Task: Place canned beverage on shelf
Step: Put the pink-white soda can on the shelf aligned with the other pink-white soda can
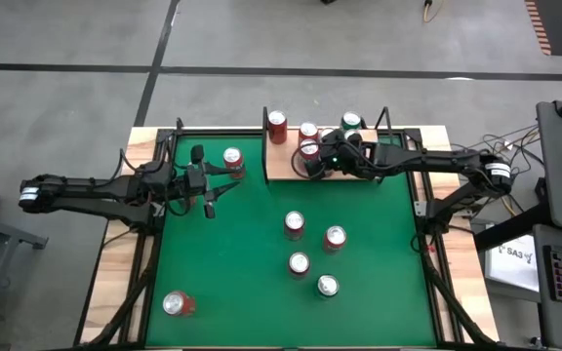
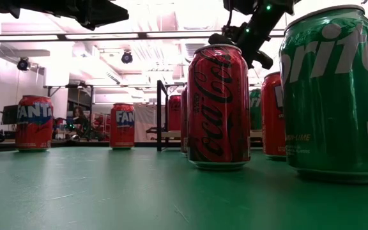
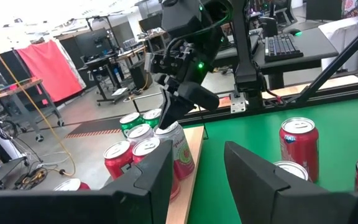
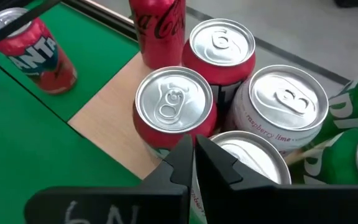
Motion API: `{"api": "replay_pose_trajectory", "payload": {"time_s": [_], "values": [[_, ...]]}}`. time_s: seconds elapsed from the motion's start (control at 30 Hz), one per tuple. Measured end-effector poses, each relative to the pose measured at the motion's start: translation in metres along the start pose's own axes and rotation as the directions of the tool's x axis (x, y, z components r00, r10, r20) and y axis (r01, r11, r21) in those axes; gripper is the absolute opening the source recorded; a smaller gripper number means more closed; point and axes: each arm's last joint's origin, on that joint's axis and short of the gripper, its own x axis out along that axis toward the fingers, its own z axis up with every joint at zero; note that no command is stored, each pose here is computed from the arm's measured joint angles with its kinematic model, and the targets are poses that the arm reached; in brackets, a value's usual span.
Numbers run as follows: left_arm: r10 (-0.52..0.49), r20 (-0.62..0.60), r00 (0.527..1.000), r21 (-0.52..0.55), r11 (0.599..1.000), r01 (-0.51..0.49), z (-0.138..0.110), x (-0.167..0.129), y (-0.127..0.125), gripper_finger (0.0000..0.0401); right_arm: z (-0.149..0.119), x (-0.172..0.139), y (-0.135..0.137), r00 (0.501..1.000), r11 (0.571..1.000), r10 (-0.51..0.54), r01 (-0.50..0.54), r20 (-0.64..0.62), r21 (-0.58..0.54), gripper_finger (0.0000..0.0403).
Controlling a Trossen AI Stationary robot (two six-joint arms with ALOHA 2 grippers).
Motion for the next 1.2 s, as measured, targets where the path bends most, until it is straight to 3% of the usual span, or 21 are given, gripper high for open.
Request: {"api": "replay_pose_trajectory", "payload": {"time_s": [1.2], "values": [[-0.001,-0.002,1.0,0.0,1.0,0.001,0.0,0.0,0.0,0.0128,-0.012,-0.015,-0.004,0.995,0.998,-0.027,0.022,-0.096,-0.057,0.0009]]}}
